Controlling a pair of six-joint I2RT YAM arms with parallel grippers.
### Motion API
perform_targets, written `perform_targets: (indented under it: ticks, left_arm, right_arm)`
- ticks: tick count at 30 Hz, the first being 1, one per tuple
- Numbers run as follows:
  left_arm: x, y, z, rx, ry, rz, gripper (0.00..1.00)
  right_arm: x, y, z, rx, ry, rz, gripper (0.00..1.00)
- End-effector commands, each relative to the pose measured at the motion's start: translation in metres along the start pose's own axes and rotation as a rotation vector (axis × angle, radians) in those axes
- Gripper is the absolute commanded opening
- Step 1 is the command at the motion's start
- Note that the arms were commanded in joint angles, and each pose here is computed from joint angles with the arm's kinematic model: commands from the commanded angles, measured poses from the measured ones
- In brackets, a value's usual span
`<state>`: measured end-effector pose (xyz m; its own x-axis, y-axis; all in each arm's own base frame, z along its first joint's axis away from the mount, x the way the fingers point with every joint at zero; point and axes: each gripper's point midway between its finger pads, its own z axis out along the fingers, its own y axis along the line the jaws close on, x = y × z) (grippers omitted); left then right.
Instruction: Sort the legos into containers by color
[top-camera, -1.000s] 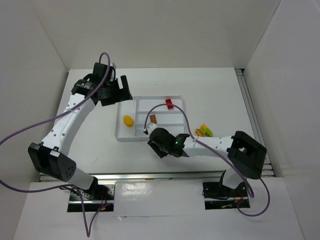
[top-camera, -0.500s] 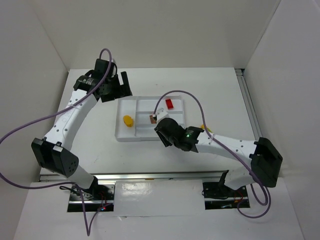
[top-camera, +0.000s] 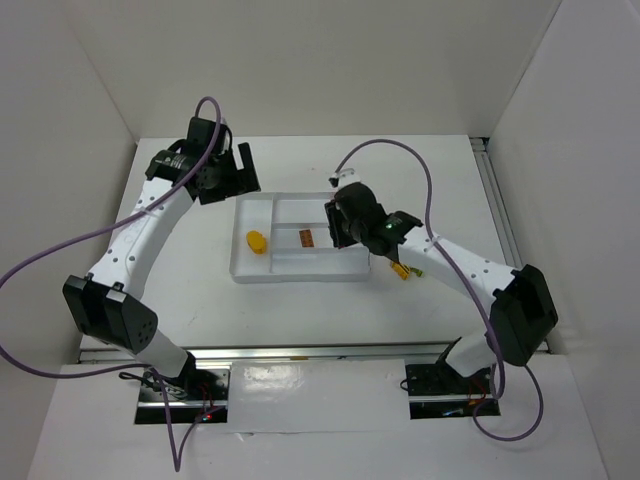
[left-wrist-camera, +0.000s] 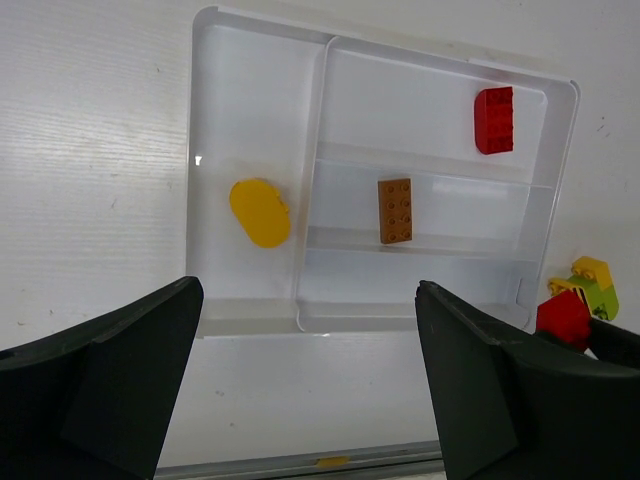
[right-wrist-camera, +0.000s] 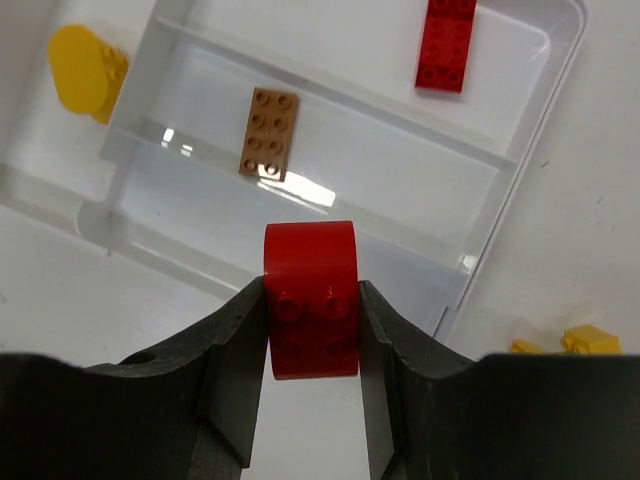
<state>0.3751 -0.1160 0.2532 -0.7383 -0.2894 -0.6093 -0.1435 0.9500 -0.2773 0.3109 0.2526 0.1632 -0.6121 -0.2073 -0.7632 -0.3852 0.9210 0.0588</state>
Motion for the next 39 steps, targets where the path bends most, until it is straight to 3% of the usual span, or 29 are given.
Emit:
perform_targets:
  ticks: [1, 12, 22, 26, 28, 29, 32, 35, 37, 39]
  left_arm:
    - [-0.005, 0.001, -0.015, 0.013, -0.035, -0.006, 0.99]
    - [-0.002, 0.018, -0.018, -0.037, -0.029, -0.056, 1.00]
    - [0.003, 0.023, -0.022, -0.047, -0.033, -0.056, 1.00]
    - [0.003, 0.025, -0.025, -0.045, -0.031, -0.063, 1.00]
    - [0.003, 0.025, -0.025, -0.045, -0.031, -0.074, 1.00]
    - [0.004, 0.026, -0.028, -0.043, -0.034, -0.074, 1.00]
    - [0.001, 0.028, -0.033, -0.039, -0.055, -0.082, 1.00]
    - [-0.001, 0.027, -0.033, -0.033, -0.066, -0.074, 1.00]
    - [0.001, 0.024, -0.030, -0.019, -0.048, -0.073, 1.00]
    - [0.004, 0.021, -0.026, -0.002, -0.026, -0.072, 0.99]
  right_arm:
    - [-0.032, 0.000, 0.004, -0.022, -0.044, 0.072, 0.37]
    - [-0.075, -0.017, 0.090, 0.069, -0.043, 0.128, 0.37]
    - [-0.071, -0.021, 0.157, 0.034, 0.017, 0.152, 0.37]
    - [-0.070, -0.026, 0.174, 0.053, 0.027, 0.156, 0.47]
    - [-0.065, -0.027, 0.179, 0.056, 0.039, 0.155, 0.61]
    - [-0.065, -0.027, 0.179, 0.056, 0.039, 0.155, 0.74]
    - [-0.079, -0.027, 0.170, 0.058, 0.007, 0.159, 0.83]
    - [-0.089, -0.032, 0.151, 0.079, -0.031, 0.163, 0.83]
    - [-0.108, -0.048, 0.123, 0.129, -0.090, 0.177, 0.75]
    - [-0.096, -0.070, 0.106, 0.200, -0.101, 0.198, 0.58]
